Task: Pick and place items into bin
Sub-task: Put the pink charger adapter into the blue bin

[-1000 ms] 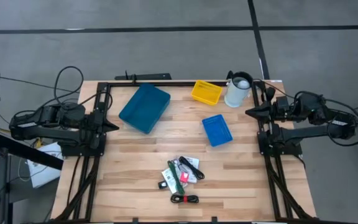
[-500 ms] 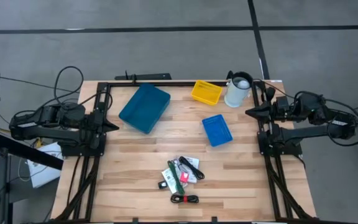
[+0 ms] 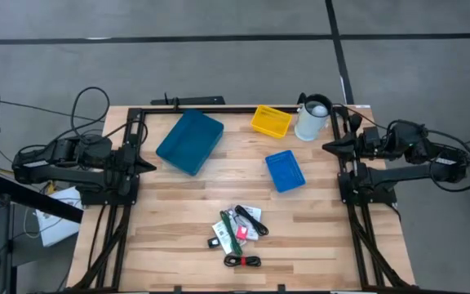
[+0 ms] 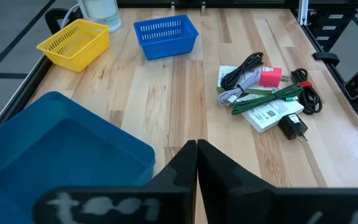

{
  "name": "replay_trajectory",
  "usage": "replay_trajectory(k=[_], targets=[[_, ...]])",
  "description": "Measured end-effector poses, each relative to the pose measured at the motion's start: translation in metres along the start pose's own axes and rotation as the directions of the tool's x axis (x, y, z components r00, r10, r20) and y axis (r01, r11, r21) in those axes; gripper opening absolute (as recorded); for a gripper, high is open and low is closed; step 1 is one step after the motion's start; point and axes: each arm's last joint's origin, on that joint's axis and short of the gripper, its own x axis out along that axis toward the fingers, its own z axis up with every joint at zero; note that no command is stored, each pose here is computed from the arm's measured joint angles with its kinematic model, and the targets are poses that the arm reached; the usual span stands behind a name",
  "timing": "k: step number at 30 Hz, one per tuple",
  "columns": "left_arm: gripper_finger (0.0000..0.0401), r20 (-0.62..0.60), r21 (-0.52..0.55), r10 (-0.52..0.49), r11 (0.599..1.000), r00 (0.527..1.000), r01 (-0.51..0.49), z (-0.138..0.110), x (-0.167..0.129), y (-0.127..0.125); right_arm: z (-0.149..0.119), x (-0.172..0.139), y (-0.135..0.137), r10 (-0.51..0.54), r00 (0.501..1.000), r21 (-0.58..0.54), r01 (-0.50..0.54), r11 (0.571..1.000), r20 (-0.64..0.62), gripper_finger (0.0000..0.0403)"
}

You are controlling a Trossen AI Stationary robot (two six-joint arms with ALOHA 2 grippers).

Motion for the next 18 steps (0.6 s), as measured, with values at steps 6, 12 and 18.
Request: replay_trajectory(k=[6,12,18], targets=[[0.0,0.0,0.0,0.0,1.0,1.0,0.0,0.0,0.0,0.0,0.003,0.0,0.0,-0.002,1.0,-0.045,0.003,0.999,0.027,0.0008],[0.0,0.0,0.0,0.0,1.0,1.0,0.0,0.0,0.0,0.0,0.006,0.0,0.0,-0.003,0.998,-0.046,0.006,0.999,0.057,0.0008],[0.0,0.0,0.001,0.0,1.0,1.0,0.0,0.0,0.0,0.0,0.014,-0.001,-0.001,-0.009,0.989,-0.02,0.012,1.0,0.147,0.0008]])
